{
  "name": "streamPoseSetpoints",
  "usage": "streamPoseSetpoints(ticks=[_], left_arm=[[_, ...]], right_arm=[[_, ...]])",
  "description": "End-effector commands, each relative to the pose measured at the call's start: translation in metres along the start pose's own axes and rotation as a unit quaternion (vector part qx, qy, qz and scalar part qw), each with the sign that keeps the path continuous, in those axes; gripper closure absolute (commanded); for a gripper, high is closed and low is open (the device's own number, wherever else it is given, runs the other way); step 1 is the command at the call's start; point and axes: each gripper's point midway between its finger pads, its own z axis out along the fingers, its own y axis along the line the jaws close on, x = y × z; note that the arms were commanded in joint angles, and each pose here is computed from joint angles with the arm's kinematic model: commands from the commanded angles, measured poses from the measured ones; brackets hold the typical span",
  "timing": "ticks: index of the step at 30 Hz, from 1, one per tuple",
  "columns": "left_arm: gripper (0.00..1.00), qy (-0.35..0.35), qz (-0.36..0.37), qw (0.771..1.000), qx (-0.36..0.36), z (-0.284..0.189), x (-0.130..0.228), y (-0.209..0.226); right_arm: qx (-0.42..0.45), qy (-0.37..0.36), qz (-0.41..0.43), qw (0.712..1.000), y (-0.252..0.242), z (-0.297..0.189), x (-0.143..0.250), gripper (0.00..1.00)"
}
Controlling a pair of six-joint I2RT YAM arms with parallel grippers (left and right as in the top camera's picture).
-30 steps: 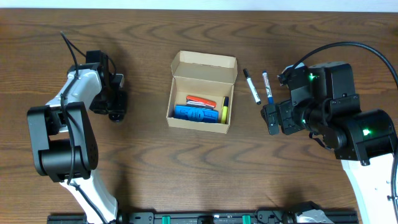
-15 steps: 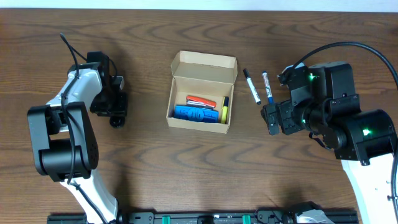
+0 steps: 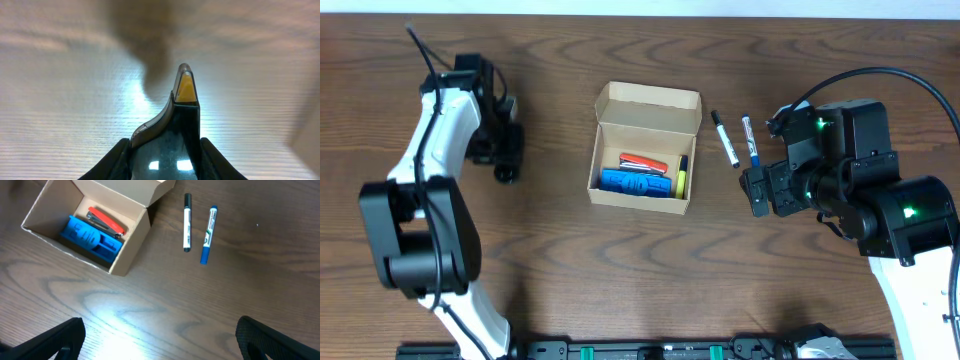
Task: Pack container
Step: 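Carry the black tool over the box and lower it inside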
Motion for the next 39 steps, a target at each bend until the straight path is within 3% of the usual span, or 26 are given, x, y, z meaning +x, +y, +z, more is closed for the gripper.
streamPoseSetpoints(ticks=[1, 7, 15, 19, 27, 39], left_arm=[[0.94, -0.082, 0.022, 0.996, 0.017, -0.055, -0.022, -0.041], [0.94, -0.12, 0.063, 0.989, 0.064, -0.084, -0.018, -0.125], [0.94, -0.125, 0.128, 0.981, 0.078, -0.083, 0.009, -0.217], [0.94, -0.147, 0.103, 0.983, 0.027, -0.081, 0.014, -0.227], [0.94, -0.129, 0.111, 0.985, 0.01, -0.051, 0.01, -0.232], [0.94, -0.091, 0.174, 0.981, -0.013, -0.017, 0.013, -0.231]], right_arm=[[-0.001, -0.001, -0.009, 1.0, 0.001, -0.001, 0.001, 0.01], [-0.001, -0.001, -0.009, 1.0, 0.001, -0.001, 0.001, 0.01], [-0.001, -0.001, -0.009, 1.0, 0.001, -0.001, 0.001, 0.01], [-0.001, -0.001, -0.01, 1.0, 0.001, -0.001, 0.001, 0.01], [-0.001, -0.001, -0.009, 1.0, 0.001, -0.001, 0.001, 0.01], [-0.001, -0.001, -0.01, 1.0, 0.001, -0.001, 0.001, 0.01]])
